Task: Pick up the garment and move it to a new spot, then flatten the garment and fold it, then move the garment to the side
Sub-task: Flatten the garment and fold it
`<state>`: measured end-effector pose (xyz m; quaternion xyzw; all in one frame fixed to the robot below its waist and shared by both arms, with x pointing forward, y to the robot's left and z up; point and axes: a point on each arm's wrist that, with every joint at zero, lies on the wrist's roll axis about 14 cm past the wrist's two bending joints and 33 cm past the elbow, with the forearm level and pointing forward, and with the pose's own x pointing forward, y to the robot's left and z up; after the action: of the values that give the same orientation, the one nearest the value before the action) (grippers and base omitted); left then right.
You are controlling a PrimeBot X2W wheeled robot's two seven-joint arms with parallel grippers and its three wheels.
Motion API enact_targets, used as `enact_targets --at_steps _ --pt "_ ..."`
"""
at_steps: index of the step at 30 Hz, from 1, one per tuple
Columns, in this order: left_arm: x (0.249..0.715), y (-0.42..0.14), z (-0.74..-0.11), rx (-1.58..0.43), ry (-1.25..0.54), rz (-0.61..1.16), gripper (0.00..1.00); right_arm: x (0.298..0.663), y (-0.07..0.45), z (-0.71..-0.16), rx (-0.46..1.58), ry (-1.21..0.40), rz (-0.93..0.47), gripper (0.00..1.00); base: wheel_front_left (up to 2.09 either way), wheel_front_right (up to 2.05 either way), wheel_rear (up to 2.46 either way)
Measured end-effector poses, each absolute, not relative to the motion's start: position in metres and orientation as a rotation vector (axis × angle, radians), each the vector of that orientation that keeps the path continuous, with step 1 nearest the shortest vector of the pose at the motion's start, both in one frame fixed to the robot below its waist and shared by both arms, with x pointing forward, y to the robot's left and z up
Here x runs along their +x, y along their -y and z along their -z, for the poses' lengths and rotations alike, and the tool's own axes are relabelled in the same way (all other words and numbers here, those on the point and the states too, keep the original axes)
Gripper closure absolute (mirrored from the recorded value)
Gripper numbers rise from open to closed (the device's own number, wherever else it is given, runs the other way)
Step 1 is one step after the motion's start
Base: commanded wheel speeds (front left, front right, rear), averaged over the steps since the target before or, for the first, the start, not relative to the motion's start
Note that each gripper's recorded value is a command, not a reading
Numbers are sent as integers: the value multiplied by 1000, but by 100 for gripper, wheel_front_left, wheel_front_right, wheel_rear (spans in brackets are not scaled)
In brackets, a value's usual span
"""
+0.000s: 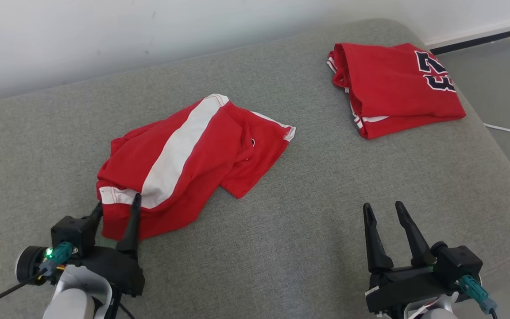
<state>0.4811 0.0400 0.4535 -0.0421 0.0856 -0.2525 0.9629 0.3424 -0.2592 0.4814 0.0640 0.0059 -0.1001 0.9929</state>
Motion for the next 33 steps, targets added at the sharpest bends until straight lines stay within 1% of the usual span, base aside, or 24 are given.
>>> enact_targets --at_steps 1,5,9,16,22,29,30,31,33 --pt "482 -38 -453 -87 -172 516 100 342 260 -482 127 -9 204 0 0 0 0" --pt "482 -34 -458 -100 -143 523 100 341 264 -483 125 -3 216 0 0 0 0" --pt "475 -45 -471 -124 -82 490 100 344 255 -478 130 -17 190 0 0 0 0" --pt "431 -61 -470 -138 -68 475 100 361 231 -480 145 -4 107 0 0 0 0" --pt "387 -71 -449 -180 -133 435 100 374 208 -483 148 4 35 0 0 0 0" --pt "359 -77 -423 -235 -218 371 100 380 192 -484 154 2 -15 0 0 0 0" --pt "358 -77 -423 -238 -219 367 76 380 191 -485 155 1 -17 0 0 0 0" --pt "358 -78 -424 -242 -215 360 0 380 191 -485 155 1 -18 0 0 0 0" --pt "362 -80 -434 -253 -181 346 0 380 191 -485 153 1 -19 0 0 0 0"
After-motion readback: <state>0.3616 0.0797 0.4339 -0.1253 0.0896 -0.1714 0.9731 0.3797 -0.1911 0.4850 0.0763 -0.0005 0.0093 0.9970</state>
